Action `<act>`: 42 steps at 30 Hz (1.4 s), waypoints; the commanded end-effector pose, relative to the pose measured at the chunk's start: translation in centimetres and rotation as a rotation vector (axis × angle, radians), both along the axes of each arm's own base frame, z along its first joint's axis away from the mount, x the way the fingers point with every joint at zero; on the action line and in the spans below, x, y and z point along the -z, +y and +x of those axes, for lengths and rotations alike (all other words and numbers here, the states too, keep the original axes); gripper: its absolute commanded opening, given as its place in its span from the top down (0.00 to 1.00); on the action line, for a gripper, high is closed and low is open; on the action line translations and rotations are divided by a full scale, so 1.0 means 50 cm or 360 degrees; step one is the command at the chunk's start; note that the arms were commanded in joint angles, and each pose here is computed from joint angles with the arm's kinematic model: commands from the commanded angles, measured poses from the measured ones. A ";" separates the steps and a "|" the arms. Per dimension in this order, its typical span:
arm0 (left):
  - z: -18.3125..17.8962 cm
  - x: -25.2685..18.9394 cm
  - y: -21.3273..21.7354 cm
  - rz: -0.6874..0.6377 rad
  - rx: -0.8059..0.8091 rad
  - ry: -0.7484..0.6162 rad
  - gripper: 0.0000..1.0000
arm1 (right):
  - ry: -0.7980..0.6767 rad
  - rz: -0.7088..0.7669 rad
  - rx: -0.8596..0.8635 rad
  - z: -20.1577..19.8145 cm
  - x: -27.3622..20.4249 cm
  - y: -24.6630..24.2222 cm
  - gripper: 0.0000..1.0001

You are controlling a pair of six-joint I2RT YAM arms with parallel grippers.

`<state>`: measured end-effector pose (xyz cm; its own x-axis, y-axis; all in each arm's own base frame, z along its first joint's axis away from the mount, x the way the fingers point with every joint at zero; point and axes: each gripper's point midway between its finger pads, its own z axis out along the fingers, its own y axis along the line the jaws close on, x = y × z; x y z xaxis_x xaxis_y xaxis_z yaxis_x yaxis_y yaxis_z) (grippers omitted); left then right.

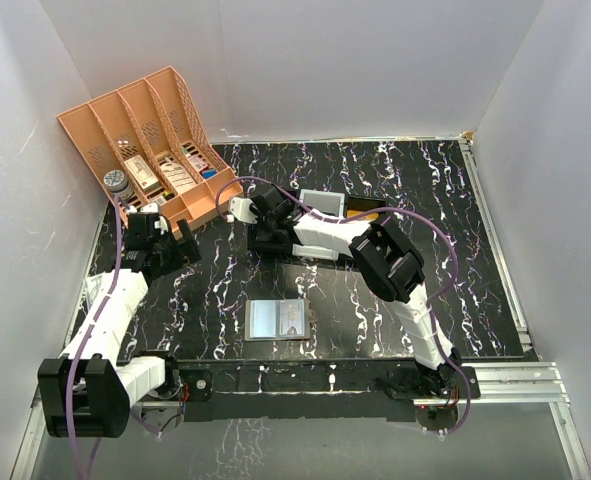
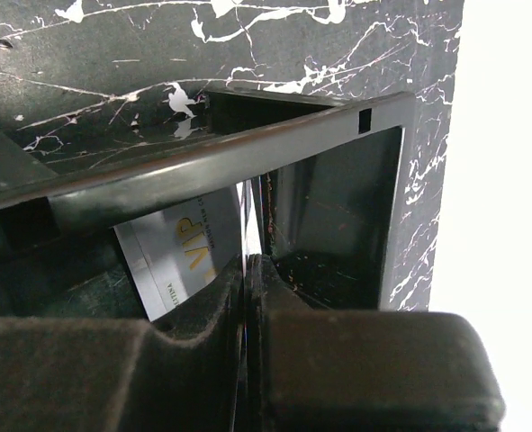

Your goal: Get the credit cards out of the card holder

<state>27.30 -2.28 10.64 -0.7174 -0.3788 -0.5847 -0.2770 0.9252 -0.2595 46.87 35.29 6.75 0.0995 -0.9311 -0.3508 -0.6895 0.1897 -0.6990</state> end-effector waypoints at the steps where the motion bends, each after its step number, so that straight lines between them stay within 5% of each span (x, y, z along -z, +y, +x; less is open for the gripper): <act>1: 0.005 -0.022 -0.004 -0.0003 0.0041 -0.0031 0.01 | -0.0046 0.0045 -0.0010 0.011 0.002 0.016 0.96; 16: 0.007 -0.023 -0.016 -0.0034 0.0099 -0.0056 0.01 | -0.0017 0.0078 -0.0055 -0.004 -0.020 0.017 0.66; 24: 0.008 -0.025 -0.019 -0.0041 0.0111 -0.0065 0.01 | -0.0015 0.0280 -0.0038 -0.002 -0.097 0.047 0.60; 34: 0.008 -0.029 -0.026 -0.0061 0.0139 -0.0083 0.01 | -0.0195 0.1095 0.0164 -0.054 -0.368 0.026 0.53; 38: 0.010 -0.040 -0.029 -0.0076 0.0138 -0.0117 0.01 | -0.0294 0.1584 0.0447 -0.103 -0.445 -0.061 0.35; 42: 0.011 -0.049 -0.033 -0.0092 0.0146 -0.0148 0.01 | 0.0011 0.1764 0.0610 -0.175 -0.414 -0.095 0.16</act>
